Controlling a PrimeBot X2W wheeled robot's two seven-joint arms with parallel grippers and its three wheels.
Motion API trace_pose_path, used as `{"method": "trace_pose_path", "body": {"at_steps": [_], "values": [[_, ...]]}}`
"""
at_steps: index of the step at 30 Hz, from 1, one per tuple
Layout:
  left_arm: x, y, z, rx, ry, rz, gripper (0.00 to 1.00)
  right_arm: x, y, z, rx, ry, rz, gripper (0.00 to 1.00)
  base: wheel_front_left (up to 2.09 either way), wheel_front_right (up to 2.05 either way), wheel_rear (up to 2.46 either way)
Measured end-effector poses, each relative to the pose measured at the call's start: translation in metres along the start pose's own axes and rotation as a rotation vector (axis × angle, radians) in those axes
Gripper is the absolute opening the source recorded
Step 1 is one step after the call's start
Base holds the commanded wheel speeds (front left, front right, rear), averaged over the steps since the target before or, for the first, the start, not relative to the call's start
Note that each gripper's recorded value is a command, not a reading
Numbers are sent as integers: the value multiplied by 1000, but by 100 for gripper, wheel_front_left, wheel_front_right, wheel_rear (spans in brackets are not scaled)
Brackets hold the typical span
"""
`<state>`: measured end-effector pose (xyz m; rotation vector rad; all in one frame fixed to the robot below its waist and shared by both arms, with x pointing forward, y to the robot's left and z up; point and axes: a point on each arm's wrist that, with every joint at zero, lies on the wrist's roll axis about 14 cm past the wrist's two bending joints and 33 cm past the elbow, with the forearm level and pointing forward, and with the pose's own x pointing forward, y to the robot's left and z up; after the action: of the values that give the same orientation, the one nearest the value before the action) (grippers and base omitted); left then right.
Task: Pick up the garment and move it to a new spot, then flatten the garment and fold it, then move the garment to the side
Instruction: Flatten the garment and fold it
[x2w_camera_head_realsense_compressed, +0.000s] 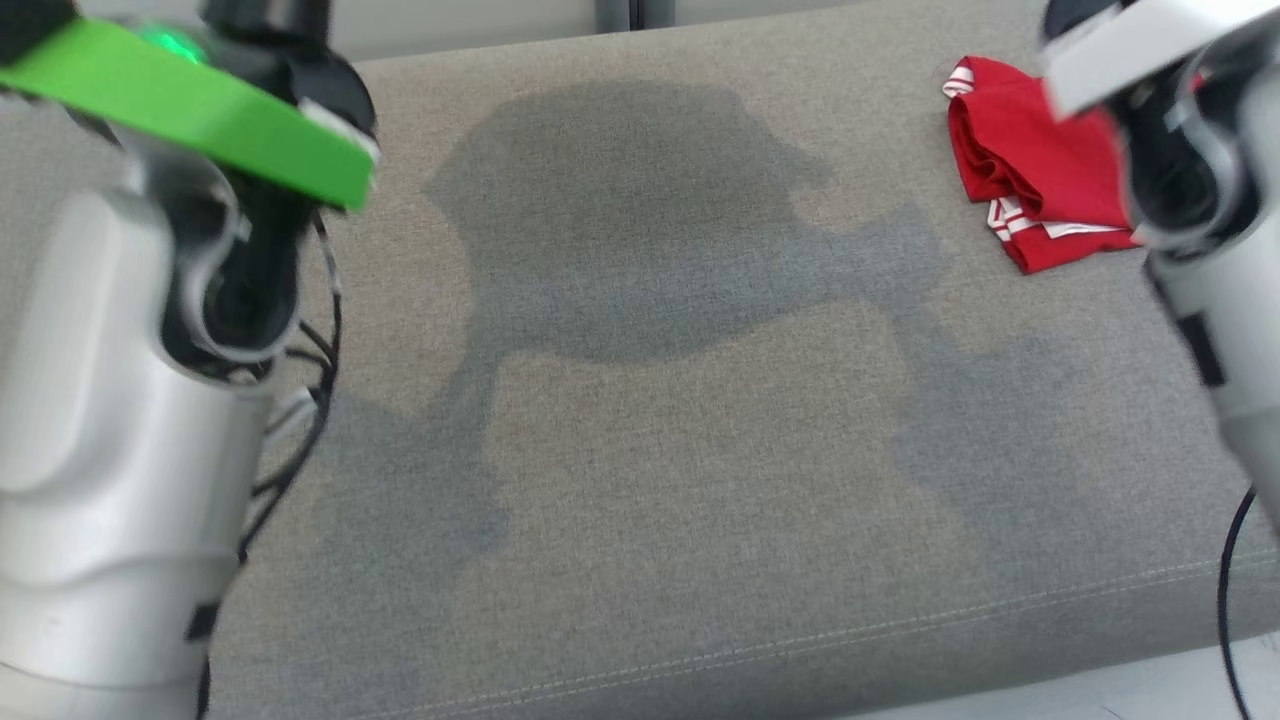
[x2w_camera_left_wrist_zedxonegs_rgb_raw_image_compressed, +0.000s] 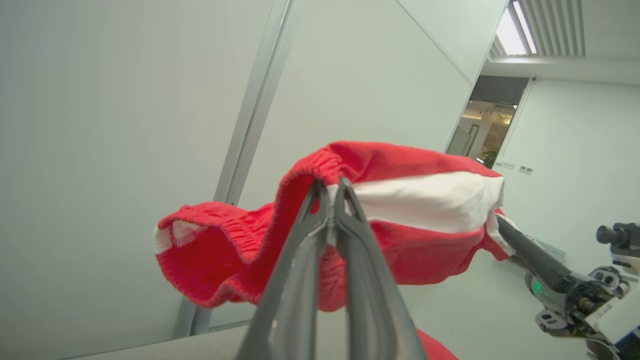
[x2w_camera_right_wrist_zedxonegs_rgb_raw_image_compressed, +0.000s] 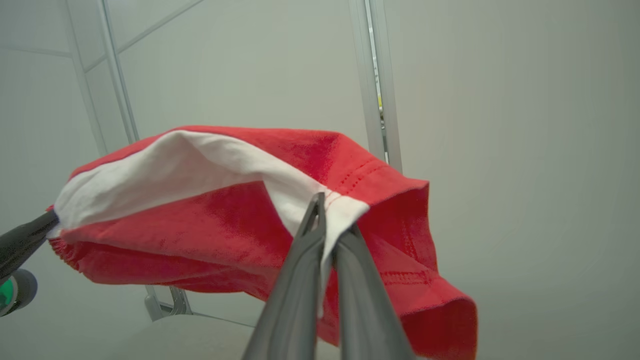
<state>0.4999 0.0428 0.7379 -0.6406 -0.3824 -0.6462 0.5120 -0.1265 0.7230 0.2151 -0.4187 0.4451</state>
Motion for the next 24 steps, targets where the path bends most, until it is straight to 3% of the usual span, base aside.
{"method": "trace_pose_path", "body": {"at_steps": [3, 6, 10, 13, 17, 24], "values": [[-38, 30, -74, -68, 200, 110, 0, -44, -1, -100, 92, 275, -53, 0, 0, 0, 0], [-102, 52, -154, -159, 421, 236, 0, -115, -1, -186, 177, 543, -121, 0, 0, 0, 0], [-181, 73, -215, -231, 598, 394, 0, -183, 18, -249, 268, 759, -161, 0, 0, 0, 0], [-202, 85, -227, -245, 611, 454, 0, -190, 21, -261, 332, 763, -194, 0, 0, 0, 0], [-204, 93, -228, -243, 575, 468, 0, -189, 11, -262, 331, 718, -220, 0, 0, 0, 0], [-199, 108, -196, -177, 433, 485, 0, -181, 27, -244, 280, 652, -121, 0, 0, 0, 0]]}}
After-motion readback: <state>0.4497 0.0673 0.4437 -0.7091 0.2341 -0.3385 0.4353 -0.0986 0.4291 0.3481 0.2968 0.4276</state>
